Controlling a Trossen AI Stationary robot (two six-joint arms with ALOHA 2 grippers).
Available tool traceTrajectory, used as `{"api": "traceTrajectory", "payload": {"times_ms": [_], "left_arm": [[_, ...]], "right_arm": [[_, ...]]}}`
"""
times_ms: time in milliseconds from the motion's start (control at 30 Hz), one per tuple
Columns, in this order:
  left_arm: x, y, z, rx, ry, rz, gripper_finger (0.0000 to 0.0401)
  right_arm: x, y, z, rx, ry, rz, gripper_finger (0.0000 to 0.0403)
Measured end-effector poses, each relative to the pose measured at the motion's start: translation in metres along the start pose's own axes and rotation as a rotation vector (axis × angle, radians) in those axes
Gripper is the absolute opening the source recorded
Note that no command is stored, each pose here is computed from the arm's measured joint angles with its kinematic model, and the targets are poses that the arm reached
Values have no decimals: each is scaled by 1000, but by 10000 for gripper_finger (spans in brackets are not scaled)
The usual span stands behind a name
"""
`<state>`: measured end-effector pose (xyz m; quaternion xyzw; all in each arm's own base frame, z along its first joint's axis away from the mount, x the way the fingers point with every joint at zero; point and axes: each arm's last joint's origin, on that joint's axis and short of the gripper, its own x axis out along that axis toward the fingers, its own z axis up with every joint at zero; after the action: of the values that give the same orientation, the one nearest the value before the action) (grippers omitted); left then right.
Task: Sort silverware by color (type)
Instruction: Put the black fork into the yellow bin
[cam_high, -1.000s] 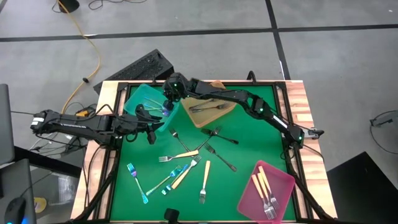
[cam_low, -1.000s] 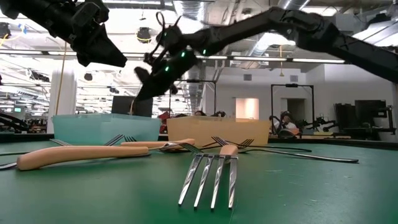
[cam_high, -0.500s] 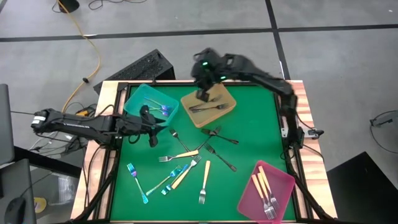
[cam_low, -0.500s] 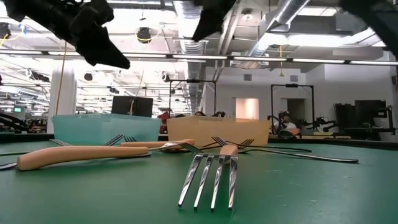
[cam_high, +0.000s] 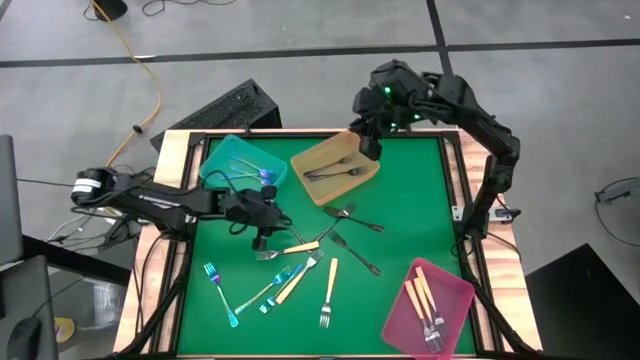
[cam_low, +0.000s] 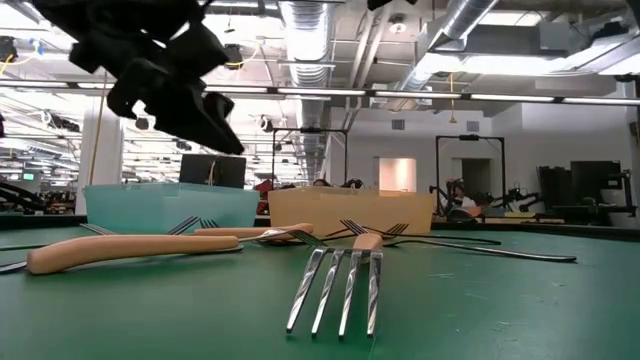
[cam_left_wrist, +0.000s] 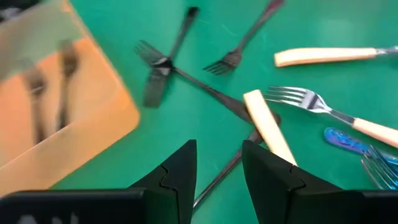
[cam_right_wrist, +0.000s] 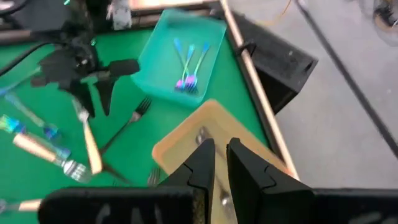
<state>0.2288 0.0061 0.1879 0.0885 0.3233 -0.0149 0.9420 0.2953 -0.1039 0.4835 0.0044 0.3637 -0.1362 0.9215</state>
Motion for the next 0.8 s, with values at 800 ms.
{"api": "traceTrajectory", "payload": {"times_ms": [800], "left_arm": [[86, 7, -11, 361, 351, -190, 131]], "right_arm": [[19, 20, -15, -114, 196, 73, 66]]}}
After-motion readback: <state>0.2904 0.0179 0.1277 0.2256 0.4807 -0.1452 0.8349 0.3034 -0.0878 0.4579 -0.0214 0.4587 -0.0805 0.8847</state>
